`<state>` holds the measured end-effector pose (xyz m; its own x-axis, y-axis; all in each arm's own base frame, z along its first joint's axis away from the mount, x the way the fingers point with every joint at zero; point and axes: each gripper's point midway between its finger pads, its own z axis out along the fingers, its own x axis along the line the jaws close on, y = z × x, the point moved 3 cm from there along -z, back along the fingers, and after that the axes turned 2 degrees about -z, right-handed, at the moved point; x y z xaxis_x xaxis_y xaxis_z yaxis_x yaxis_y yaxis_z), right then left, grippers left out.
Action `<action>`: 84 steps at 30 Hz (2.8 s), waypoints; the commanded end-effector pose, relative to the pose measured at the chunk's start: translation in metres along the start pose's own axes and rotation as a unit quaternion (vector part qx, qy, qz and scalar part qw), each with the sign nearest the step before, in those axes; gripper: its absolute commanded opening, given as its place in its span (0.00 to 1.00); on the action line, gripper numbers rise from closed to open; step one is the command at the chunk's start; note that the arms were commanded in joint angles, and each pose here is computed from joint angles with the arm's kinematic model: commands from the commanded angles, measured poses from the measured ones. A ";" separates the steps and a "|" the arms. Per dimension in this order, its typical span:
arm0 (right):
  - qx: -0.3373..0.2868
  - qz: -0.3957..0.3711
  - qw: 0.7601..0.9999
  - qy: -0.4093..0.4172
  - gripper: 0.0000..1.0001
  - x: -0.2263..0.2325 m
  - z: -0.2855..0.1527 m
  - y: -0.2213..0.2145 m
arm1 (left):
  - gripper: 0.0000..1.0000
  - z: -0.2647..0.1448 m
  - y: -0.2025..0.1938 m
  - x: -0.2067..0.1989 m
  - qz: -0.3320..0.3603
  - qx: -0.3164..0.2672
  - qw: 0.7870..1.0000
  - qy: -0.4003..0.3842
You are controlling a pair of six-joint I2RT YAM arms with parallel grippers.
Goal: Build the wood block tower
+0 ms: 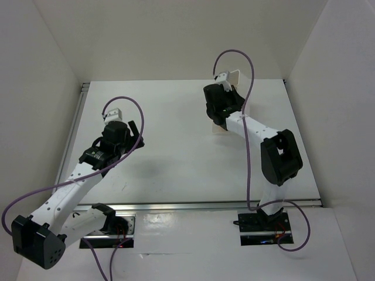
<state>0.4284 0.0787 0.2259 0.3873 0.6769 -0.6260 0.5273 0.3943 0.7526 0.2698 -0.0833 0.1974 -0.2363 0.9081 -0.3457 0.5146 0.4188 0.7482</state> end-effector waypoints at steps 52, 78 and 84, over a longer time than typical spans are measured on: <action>-0.065 -0.662 0.747 -0.019 0.00 0.030 -0.017 0.087 | 0.83 0.014 -0.009 -0.010 0.006 0.028 0.999 -0.016; -0.045 -0.718 0.689 -0.082 0.00 0.014 -0.028 0.097 | 0.83 0.010 -0.008 -0.018 0.010 0.027 0.998 -0.048; -0.042 -0.667 0.737 -0.105 0.00 -0.011 -0.019 0.116 | 0.83 0.008 -0.008 -0.020 0.009 0.029 0.998 -0.058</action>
<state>0.4769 0.1409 0.2438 -0.3922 -0.4320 -0.8121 0.4233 0.6991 -0.5763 0.2746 -0.1018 0.1830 -0.1748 0.9120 -0.3711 0.5928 0.3984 0.6999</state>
